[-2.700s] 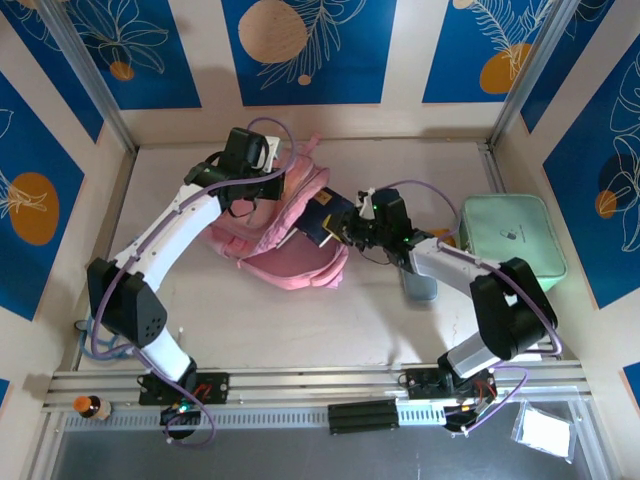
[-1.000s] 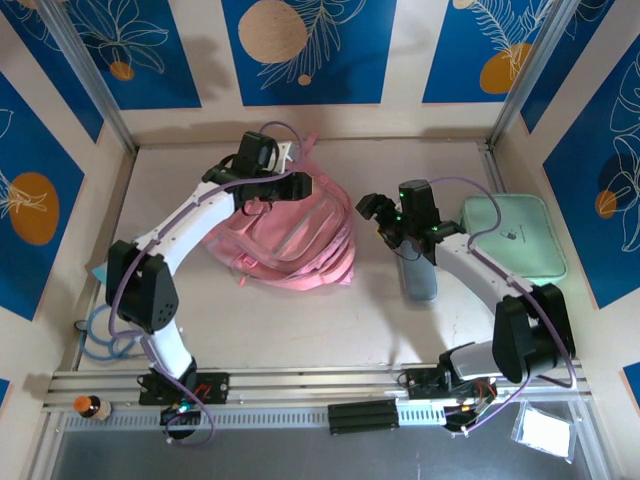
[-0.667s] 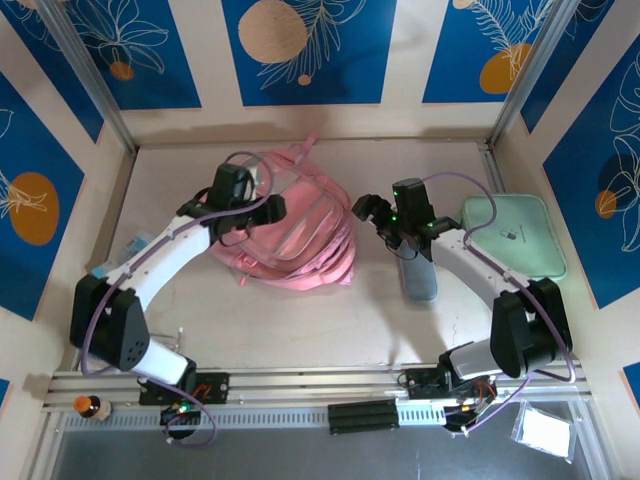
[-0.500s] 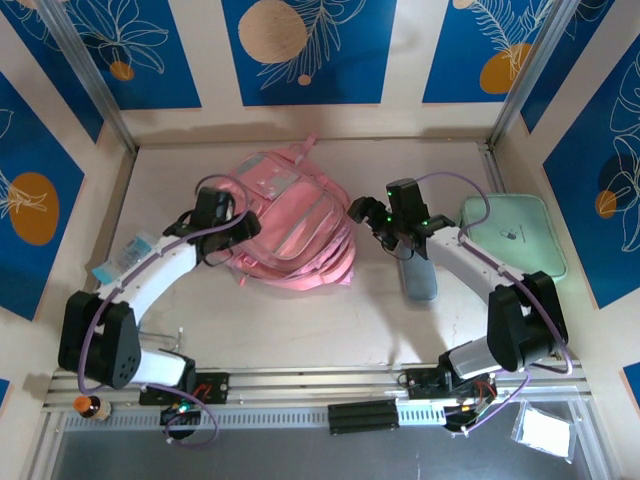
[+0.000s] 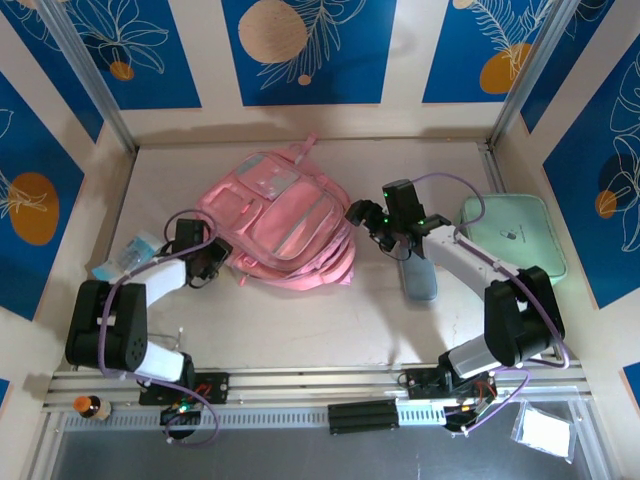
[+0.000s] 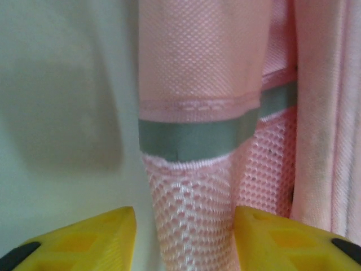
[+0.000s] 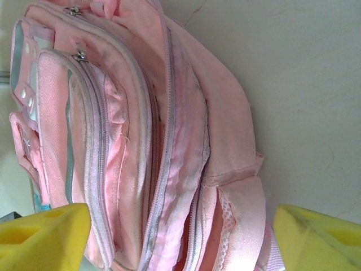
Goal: Pack the student bag
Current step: Rotate the student bag at the top-center of the table.
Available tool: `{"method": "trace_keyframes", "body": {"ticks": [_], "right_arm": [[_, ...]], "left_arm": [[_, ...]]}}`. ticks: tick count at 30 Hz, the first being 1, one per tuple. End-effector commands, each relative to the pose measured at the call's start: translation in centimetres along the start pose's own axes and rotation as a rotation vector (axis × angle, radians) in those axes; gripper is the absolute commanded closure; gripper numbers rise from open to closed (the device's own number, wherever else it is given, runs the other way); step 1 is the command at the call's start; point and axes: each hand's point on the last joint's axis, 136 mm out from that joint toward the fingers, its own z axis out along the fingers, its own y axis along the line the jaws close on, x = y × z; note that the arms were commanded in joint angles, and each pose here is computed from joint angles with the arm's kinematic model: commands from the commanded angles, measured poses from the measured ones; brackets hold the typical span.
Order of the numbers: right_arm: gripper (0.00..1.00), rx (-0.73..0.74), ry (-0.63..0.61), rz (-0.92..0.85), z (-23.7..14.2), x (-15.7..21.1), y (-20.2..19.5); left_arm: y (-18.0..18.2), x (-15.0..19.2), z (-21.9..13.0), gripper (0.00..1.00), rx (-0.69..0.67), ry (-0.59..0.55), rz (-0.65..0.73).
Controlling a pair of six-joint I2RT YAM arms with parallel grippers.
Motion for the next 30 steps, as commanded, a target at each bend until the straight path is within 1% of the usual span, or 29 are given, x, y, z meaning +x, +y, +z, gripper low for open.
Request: {"method": "trace_keyframes", "body": {"ticks": [1, 2, 6, 12, 17, 20, 22, 25, 30], "right_arm": [[0.17, -0.026, 0.024, -0.019, 0.0, 0.4, 1.0], [0.18, -0.025, 0.023, -0.02, 0.0, 0.5, 1.0], [0.19, -0.026, 0.043, -0.032, 0.3, 1.5, 1.0], [0.22, -0.051, 0.143, -0.047, 2.3, 3.7, 1.4], [0.3, -0.036, 0.236, -0.031, 4.4, 4.4, 1.2], [0.39, 0.0, 0.258, -0.032, 5.6, 3.6, 0.6], [0.45, 0.017, 0.246, -0.039, 6.3, 2.3, 0.1], [0.48, 0.055, 0.202, -0.049, 7.3, -0.4, -1.2], [0.49, 0.112, 0.162, -0.105, 8.9, -4.2, -3.2]], "left_arm": [[-1.7, -0.9, 0.4, 0.58, 0.064, -0.006, -0.041], [-1.6, -1.0, 0.5, 0.6, 0.063, -0.007, -0.047], [-1.8, -0.9, 0.5, 0.74, 0.078, -0.008, -0.049], [-3.4, -1.3, -0.8, 1.0, 0.112, -0.019, 0.002], [-6.4, -0.9, -2.4, 1.0, 0.183, 0.005, 0.083], [-8.7, 0.2, -2.9, 1.0, 0.243, 0.048, 0.126], [-10.2, 1.1, -3.2, 1.0, 0.277, 0.076, 0.154], [-12.1, 2.7, -3.4, 1.0, 0.312, 0.111, 0.192], [-14.8, 5.3, -3.3, 1.0, 0.359, 0.156, 0.216]]}}
